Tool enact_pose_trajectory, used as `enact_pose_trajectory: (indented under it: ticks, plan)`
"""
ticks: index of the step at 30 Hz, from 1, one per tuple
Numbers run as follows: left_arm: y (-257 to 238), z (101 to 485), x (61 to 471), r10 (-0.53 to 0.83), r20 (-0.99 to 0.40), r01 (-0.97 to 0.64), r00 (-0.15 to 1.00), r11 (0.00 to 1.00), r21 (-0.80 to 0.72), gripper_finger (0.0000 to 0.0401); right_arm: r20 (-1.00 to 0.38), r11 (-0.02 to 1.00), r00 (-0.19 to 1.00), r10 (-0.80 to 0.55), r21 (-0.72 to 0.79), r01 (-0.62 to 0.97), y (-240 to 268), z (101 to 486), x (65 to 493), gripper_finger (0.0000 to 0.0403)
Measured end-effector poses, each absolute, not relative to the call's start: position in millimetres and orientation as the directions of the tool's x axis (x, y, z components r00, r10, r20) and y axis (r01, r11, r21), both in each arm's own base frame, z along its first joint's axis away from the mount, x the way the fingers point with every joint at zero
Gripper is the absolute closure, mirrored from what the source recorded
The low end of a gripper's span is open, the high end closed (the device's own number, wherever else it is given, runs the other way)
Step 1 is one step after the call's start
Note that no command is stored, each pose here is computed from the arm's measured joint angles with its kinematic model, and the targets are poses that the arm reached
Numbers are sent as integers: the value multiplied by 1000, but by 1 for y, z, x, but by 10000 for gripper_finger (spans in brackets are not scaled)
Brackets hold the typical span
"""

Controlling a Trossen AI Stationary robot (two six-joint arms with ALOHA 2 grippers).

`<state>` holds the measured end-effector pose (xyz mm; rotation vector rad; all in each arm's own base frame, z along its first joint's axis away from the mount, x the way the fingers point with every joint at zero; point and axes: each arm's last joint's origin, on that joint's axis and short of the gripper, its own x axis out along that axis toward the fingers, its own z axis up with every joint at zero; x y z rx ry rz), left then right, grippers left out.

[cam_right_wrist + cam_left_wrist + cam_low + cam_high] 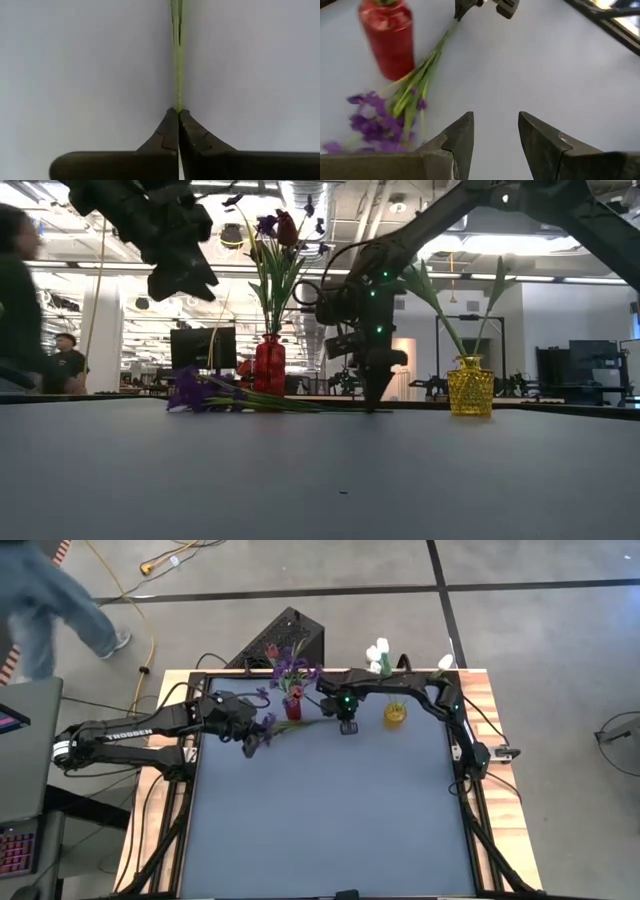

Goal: Sort flowers into vase by color
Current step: Put the purple flowers into the red vase

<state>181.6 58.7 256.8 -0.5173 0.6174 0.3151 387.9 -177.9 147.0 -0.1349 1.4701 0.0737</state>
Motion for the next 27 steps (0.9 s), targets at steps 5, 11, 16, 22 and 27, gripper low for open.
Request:
enact_pose_trajectory:
  ticks: [5,11,16,22,27]
  plan:
    - [48,270,178,76,-536,-300,841,889,-345,260,-999,991,49,22,15,-135,-148,166,384,380]
    - [36,293,154,134,-402,-269,906,915,-301,260,-995,994,83,60,51,-101,-106,205,382,387]
    - [28,311,131,142,-264,-218,954,934,-283,260,-956,978,209,206,209,-8,-72,250,373,387]
    - [25,316,113,225,-219,-272,949,938,-217,260,-844,928,403,353,370,-37,-33,315,351,387]
    - [26,310,114,231,-226,-281,946,934,-220,260,-820,963,565,93,217,157,-9,345,346,372]
